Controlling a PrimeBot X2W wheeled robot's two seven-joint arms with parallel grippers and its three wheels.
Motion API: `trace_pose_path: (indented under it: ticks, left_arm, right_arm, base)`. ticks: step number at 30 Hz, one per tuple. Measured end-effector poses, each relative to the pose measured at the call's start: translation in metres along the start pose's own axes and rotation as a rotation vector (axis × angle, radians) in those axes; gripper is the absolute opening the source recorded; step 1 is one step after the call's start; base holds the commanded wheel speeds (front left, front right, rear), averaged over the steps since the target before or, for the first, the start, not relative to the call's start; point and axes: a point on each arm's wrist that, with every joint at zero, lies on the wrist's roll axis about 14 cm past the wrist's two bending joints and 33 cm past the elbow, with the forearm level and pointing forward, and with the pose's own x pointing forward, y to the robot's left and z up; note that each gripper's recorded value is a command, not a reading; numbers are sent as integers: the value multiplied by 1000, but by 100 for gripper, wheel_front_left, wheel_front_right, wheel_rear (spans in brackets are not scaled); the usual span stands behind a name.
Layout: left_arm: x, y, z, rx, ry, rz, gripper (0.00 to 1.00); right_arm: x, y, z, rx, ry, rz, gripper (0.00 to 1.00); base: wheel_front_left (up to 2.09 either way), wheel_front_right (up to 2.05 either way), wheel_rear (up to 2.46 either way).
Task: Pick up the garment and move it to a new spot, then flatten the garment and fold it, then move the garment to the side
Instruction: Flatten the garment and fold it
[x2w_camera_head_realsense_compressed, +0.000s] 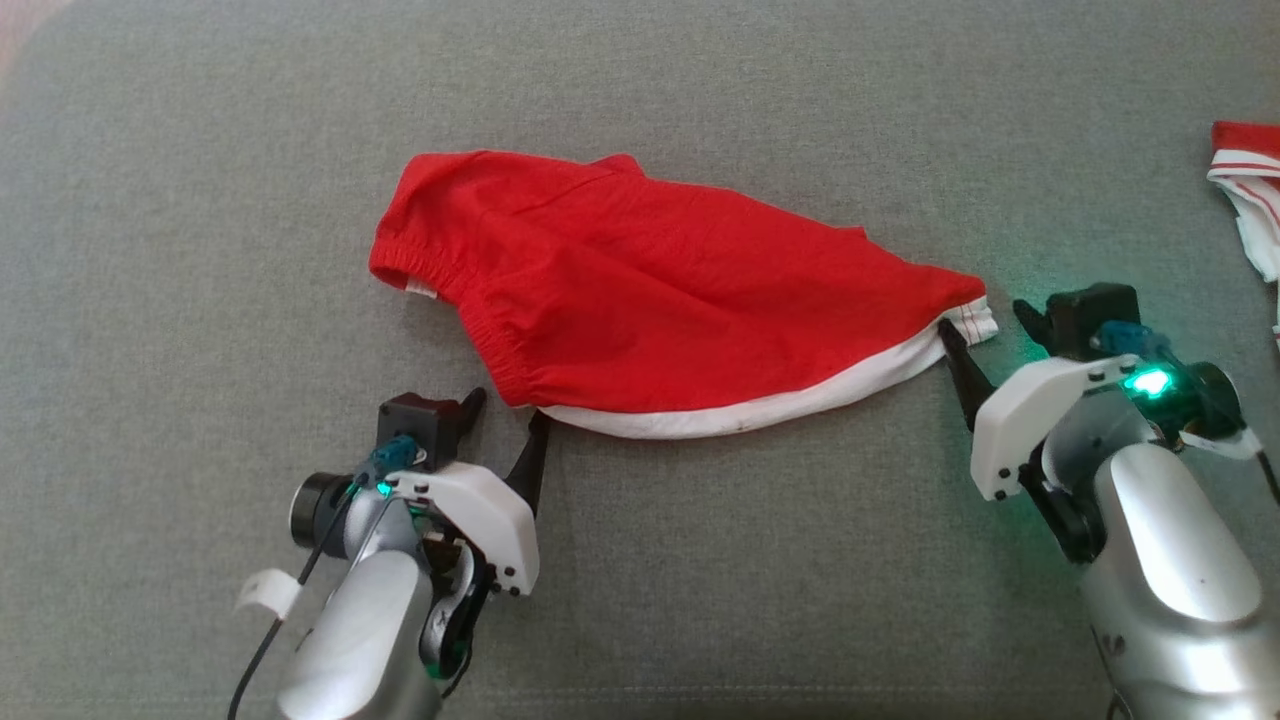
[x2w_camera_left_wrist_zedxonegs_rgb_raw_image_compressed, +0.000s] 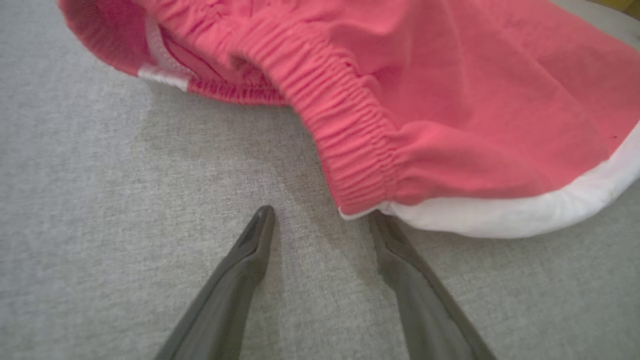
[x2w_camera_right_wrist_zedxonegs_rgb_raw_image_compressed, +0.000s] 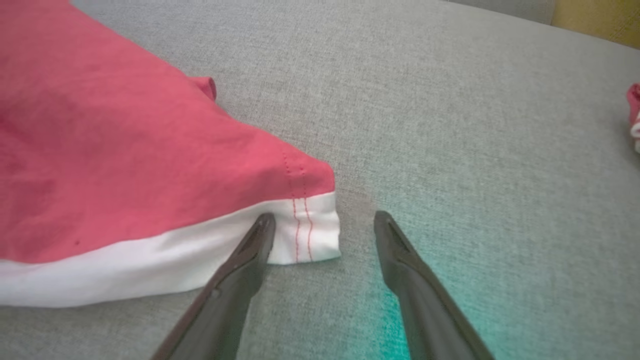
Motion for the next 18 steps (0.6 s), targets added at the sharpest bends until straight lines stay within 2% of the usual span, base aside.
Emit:
trace_pose_path:
  ticks: [18]
  left_arm:
    - [3,-13,7,12,-20,-56,100]
  right_arm:
    - [5,9,2,-16,2,47,100]
  base:
    - [0,0,0]
